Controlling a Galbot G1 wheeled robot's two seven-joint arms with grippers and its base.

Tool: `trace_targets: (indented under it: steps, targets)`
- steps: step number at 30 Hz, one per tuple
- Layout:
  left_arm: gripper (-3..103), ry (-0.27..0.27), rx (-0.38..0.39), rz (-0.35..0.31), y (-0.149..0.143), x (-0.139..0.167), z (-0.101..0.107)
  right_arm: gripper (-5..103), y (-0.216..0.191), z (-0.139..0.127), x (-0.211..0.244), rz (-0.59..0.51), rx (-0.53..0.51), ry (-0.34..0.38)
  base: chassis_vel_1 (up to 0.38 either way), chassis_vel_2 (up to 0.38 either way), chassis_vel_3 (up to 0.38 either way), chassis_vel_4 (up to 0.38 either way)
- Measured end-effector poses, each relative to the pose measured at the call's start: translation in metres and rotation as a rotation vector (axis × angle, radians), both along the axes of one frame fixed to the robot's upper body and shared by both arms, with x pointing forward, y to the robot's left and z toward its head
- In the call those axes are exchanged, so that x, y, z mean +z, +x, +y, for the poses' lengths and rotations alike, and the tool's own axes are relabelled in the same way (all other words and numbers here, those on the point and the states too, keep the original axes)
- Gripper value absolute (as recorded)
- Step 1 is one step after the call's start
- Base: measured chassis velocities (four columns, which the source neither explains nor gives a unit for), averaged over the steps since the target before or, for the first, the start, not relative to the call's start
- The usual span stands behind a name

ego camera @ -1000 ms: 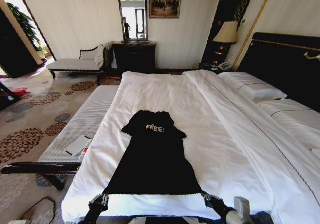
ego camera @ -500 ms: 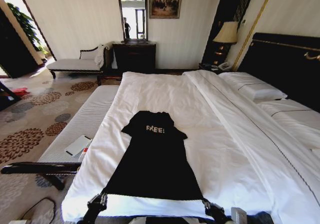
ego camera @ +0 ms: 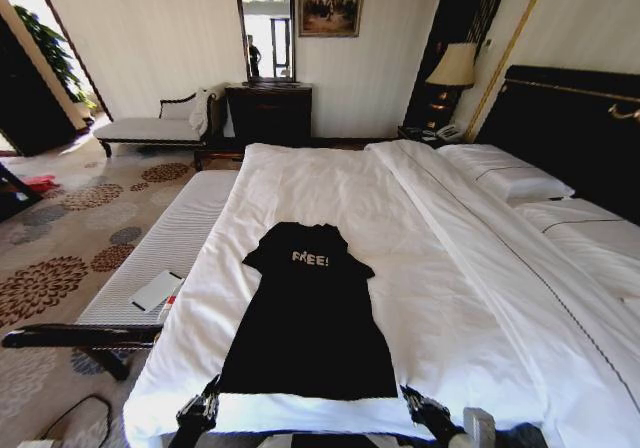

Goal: Fold the clothes on the bed.

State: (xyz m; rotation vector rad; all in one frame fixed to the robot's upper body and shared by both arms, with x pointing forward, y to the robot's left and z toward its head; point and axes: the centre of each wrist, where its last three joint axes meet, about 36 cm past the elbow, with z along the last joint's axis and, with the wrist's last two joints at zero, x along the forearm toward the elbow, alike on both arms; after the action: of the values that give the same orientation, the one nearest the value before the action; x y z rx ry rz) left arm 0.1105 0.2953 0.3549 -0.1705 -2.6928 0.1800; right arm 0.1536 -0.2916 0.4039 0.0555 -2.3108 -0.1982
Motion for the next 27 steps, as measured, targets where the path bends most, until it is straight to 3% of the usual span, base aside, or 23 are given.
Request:
trace_targets:
  steps: [2, 5, 6, 8, 10, 12, 13, 15, 17, 19, 20, 23, 26, 27]
  targets:
    - [30, 0.001, 0.004, -0.001, 0.0, 0.0, 0.0, 28, 0.0, 0.0, 0.001, -0.004, 0.002, -0.007, 0.0, 0.0, 0.0, 0.0]
    - [47, 0.002, 0.015, -0.014, 0.002, 0.002, 0.0, 44, 0.004, -0.003, 0.006, -0.035, -0.002, -0.034, 0.0, 0.0, 0.0, 0.0]
    - [47, 0.002, 0.015, -0.014, 0.002, 0.002, 0.0, 44, 0.004, -0.003, 0.006, -0.035, -0.002, -0.034, 0.0, 0.0, 0.0, 0.0]
    - [53, 0.004, 0.022, -0.025, 0.004, 0.004, 0.001, 55, 0.012, -0.007, 0.015, -0.083, 0.005, -0.058, 0.0, 0.0, 0.0, 0.0]
    - [64, 0.006, 0.028, -0.038, 0.005, 0.006, 0.001, 61, 0.024, -0.01, 0.024, -0.152, 0.027, -0.089, 0.0, 0.0, 0.0, 0.0]
    - [64, 0.008, 0.03, -0.043, 0.006, 0.007, 0.001, 67, 0.029, -0.011, 0.027, -0.179, 0.037, -0.102, 0.0, 0.0, 0.0, 0.0]
    - [70, 0.011, 0.033, -0.049, 0.007, 0.008, 0.001, 67, 0.035, -0.012, 0.031, -0.217, 0.05, -0.122, 0.0, 0.0, 0.0, 0.0]
    - [80, 0.016, 0.046, -0.073, 0.012, 0.014, 0.001, 83, 0.056, -0.017, 0.037, -0.339, 0.11, -0.209, 0.0, 0.0, 0.0, 0.0]
    - [86, 0.019, 0.051, -0.083, 0.015, 0.016, 0.002, 83, 0.063, -0.02, 0.036, -0.385, 0.14, -0.247, 0.0, 0.0, 0.0, 0.0]
    - [96, 0.027, 0.061, -0.101, 0.024, 0.019, 0.003, 94, 0.081, -0.026, 0.032, -0.485, 0.222, -0.35, 0.0, 0.0, 0.0, 0.0]
    - [96, 0.03, 0.066, -0.106, 0.027, 0.019, 0.004, 97, 0.089, -0.029, 0.029, -0.525, 0.264, -0.399, 0.0, 0.0, 0.0, 0.0]
    - [100, 0.034, 0.071, -0.114, 0.034, 0.021, 0.004, 99, 0.1, -0.032, 0.023, -0.567, 0.322, -0.461, 0.0, 0.0, 0.0, 0.0]
    - [100, 0.037, 0.071, -0.131, 0.05, 0.029, 0.001, 100, 0.133, -0.039, 0.0, -0.672, 0.442, -0.569, 0.0, 0.0, 0.0, 0.0]
    - [100, 0.037, 0.071, -0.131, 0.05, 0.029, 0.001, 100, 0.133, -0.039, 0.0, -0.672, 0.442, -0.569, 0.0, 0.0, 0.0, 0.0]
